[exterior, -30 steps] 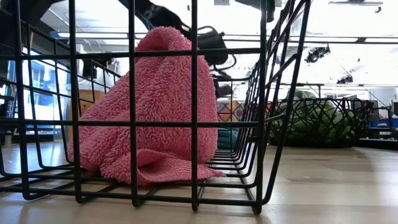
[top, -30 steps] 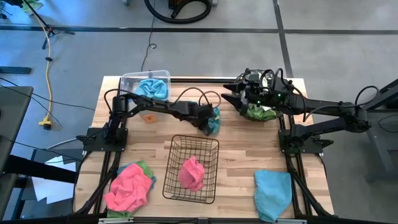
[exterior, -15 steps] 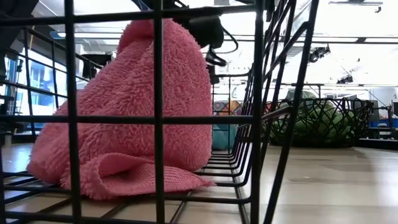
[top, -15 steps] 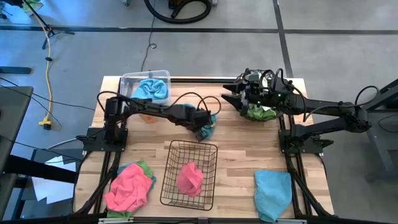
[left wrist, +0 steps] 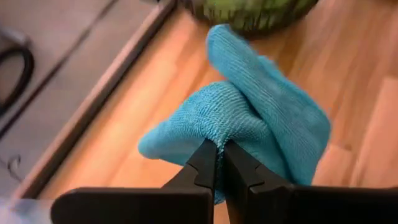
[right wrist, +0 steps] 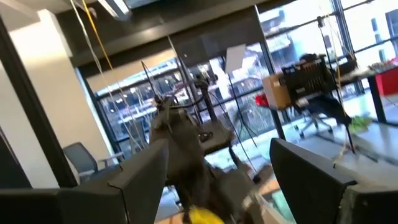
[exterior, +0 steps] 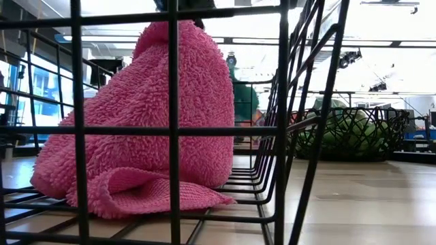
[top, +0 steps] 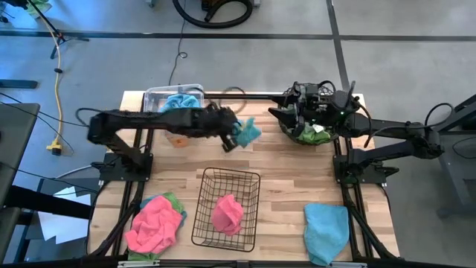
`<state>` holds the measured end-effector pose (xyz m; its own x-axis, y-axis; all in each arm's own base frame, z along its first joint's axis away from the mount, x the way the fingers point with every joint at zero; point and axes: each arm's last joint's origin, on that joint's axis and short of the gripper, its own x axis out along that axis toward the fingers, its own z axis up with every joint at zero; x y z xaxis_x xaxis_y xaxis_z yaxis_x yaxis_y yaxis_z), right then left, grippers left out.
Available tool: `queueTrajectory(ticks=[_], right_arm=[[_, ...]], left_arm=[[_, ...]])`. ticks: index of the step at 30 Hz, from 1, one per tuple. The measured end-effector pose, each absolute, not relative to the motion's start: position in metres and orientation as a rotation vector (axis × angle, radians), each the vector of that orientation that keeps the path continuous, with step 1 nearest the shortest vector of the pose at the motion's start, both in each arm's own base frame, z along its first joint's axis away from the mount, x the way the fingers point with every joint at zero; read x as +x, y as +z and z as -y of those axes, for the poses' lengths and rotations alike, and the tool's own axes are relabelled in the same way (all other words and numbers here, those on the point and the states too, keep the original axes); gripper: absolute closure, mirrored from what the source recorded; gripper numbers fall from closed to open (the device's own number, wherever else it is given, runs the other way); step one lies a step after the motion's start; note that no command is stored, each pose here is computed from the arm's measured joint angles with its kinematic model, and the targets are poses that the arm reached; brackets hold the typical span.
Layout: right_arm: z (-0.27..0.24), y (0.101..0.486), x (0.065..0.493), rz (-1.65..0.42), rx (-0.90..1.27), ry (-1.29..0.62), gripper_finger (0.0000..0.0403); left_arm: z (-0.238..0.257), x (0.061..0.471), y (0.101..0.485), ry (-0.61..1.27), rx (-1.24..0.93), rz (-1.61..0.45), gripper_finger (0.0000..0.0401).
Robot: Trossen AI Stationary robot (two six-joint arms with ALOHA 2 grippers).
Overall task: Sort microfiber towel by color & place in baskets
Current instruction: Put the blue microfiber towel into the transparent bin
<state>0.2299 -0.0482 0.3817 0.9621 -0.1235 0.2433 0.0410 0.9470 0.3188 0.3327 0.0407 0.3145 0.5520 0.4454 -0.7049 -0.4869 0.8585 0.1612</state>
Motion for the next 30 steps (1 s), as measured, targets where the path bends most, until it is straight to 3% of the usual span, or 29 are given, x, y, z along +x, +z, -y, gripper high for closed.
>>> queueTrajectory(ticks=[8, 18, 24, 30], right_arm=[[0.048, 0.387, 0.227, 0.313, 0.283, -0.080, 0.0126], [0.049, 0.387, 0.227, 0.321, 0.285, -0.105, 0.0126], [0.051, 0.388, 0.227, 0.333, 0.292, -0.155, 0.0126], [0.051, 0.392, 0.225, 0.377, 0.292, -0.161, 0.0126]], left_arm=[[-0.028, 0.246, 0.388, 0.542, -0.011, -0.529, 0.0401], [-0.014, 0.138, 0.390, 0.357, -0.113, -0.040, 0.0401], [-0.018, 0.102, 0.399, 0.447, -0.101, 0.114, 0.0401], [-0.030, 0.092, 0.411, 0.779, -0.029, 0.093, 0.0401]])
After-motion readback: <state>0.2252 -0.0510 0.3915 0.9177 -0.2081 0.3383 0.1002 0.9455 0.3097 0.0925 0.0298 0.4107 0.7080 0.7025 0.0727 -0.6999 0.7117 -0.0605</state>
